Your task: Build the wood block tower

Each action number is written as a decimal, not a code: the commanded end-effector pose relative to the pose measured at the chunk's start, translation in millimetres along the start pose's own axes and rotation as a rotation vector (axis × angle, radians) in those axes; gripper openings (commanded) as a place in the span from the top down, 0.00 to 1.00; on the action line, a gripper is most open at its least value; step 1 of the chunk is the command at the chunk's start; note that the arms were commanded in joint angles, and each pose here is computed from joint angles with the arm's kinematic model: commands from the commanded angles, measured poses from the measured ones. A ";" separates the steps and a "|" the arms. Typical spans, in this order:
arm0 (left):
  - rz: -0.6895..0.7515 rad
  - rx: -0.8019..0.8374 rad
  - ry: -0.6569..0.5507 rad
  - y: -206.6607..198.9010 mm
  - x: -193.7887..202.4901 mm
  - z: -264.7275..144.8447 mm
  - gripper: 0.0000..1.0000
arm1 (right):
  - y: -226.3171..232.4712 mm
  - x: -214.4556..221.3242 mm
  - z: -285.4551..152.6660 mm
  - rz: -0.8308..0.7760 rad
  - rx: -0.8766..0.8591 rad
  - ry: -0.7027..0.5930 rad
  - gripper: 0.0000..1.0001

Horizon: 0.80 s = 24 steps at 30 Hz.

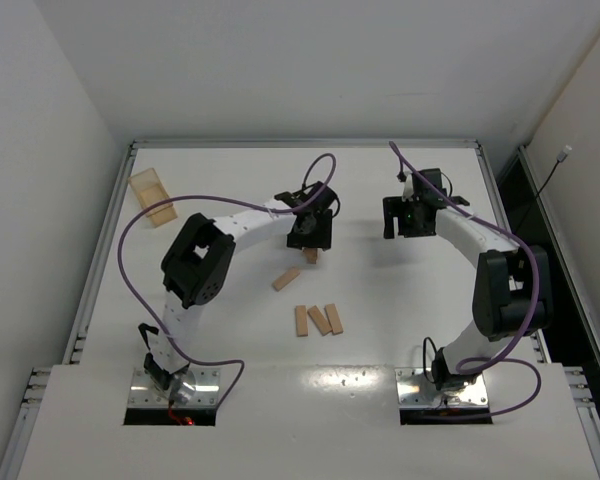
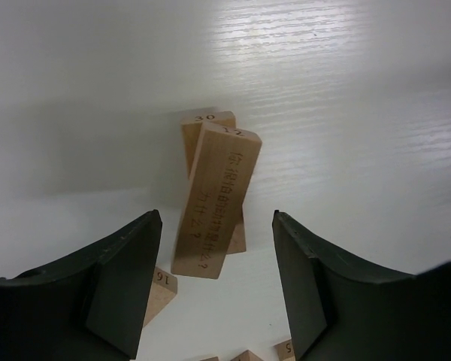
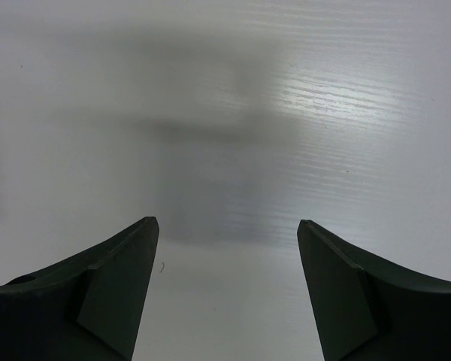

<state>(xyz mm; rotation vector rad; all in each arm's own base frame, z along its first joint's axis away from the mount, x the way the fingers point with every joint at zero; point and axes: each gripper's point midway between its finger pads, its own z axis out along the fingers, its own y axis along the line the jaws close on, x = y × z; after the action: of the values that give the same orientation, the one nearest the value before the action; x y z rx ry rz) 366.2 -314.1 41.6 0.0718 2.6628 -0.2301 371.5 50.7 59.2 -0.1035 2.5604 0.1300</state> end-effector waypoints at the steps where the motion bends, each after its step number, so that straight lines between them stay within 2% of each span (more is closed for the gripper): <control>1: 0.022 0.052 -0.022 -22.2 -5.8 -4.8 0.43 | 0.8 -13.7 -7.9 0.006 -0.007 -0.059 0.28; 16: 0.043 -0.047 -0.005 -8.4 6.9 25.6 0.44 | 4.1 -15.9 -7.7 0.005 -0.025 -0.068 0.28; 20: 0.045 -0.063 -0.004 -7.3 6.2 30.3 0.51 | 4.1 -15.9 -7.7 0.005 -0.025 -0.068 0.28; 24: 0.045 -0.064 -0.002 -8.0 6.0 33.1 0.64 | 4.1 -15.9 -7.7 0.005 -0.025 -0.068 0.28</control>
<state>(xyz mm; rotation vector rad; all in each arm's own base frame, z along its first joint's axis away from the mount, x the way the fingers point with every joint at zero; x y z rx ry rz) 373.6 -322.6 15.3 0.1071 2.6639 -0.1402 370.5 52.0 58.3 -0.1064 2.5623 0.1396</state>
